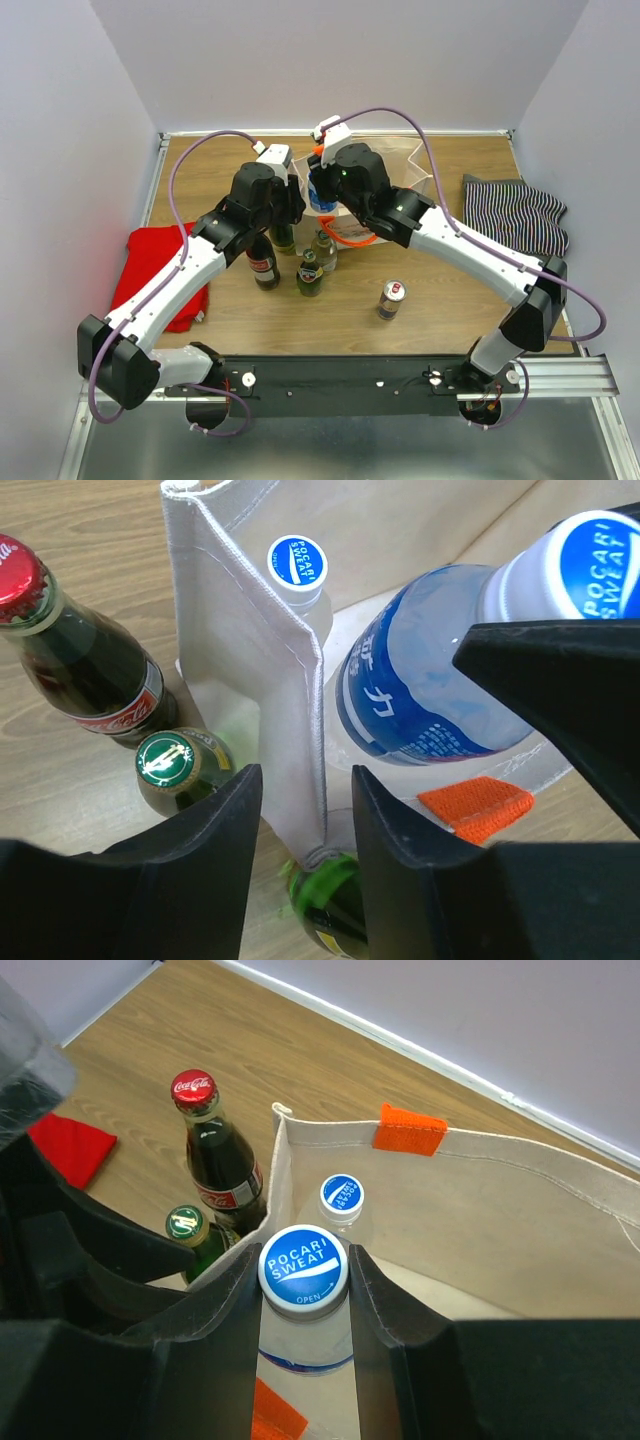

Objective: Place the beverage into the canvas bag
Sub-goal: Place the drink in the canvas bag.

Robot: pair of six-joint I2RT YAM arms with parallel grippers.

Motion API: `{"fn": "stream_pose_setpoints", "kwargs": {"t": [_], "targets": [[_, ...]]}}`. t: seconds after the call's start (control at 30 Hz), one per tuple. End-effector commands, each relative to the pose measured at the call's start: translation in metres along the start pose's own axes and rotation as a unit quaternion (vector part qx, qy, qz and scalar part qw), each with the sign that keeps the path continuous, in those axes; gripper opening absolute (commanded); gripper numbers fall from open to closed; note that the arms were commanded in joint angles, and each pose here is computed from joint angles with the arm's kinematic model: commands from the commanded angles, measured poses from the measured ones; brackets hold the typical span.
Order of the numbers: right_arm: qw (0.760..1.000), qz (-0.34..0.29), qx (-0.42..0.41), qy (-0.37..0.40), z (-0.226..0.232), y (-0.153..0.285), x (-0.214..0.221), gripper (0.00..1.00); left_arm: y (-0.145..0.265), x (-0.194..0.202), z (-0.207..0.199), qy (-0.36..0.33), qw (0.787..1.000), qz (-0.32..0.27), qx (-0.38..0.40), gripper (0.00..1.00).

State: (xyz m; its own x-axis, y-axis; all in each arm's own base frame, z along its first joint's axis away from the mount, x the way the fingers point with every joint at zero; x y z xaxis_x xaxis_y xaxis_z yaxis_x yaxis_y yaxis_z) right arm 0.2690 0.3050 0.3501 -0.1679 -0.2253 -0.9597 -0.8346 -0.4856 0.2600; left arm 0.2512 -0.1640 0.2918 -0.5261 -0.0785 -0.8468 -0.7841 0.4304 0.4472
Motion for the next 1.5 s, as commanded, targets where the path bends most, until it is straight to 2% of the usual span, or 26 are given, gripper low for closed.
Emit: {"fn": "stream_pose_setpoints", "kwargs": {"t": [0.0,0.1,0.13,0.2,0.33,0.5,0.63,1.47], "targets": [[0.993,-0.101,-0.005,-0.058,-0.003,0.006,-0.033,0.01,0.011,-0.006,0.001,0.002,1.000,-0.014,-0.021,0.46],[0.993,-0.099,-0.005,-0.063,-0.004,0.005,-0.030,0.01,0.010,-0.002,0.002,0.000,1.000,-0.008,-0.026,0.40],[0.993,-0.097,-0.005,-0.063,-0.004,0.004,-0.028,0.01,0.009,-0.001,0.003,0.001,1.000,-0.006,-0.028,0.34],[0.993,-0.097,-0.006,-0.066,-0.003,0.003,-0.026,0.01,0.009,0.001,0.004,0.000,0.999,-0.002,-0.032,0.31],[0.993,-0.097,-0.004,-0.069,-0.004,0.001,-0.022,0.01,0.011,0.003,0.005,0.000,1.000,0.001,-0.031,0.15],[0.992,-0.103,-0.011,-0.076,-0.001,-0.003,-0.019,0.01,0.014,0.002,0.005,0.000,1.000,-0.003,-0.030,0.01],[0.991,-0.109,-0.023,-0.079,-0.002,-0.007,-0.012,0.01,0.015,0.003,0.005,0.001,1.000,-0.002,-0.030,0.00],[0.997,-0.045,-0.028,-0.063,0.008,-0.033,0.034,0.01,0.015,0.000,0.002,0.004,1.000,-0.008,-0.017,0.00]]}}
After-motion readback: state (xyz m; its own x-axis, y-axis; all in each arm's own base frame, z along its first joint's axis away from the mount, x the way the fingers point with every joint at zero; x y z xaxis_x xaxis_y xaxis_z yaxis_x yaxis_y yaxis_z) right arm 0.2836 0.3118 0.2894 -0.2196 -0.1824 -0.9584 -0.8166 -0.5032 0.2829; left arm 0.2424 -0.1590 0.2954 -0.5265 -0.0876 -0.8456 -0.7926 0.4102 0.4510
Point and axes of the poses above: each gripper's point midway between its finger pads, its own y axis back along the fingers, its own z axis along the line the jaws close on, x = y × z, the point moved 10 cm from there along y, back along the fingers, and after that the axes turned 2 degrees about y, right-handed, at the moved point
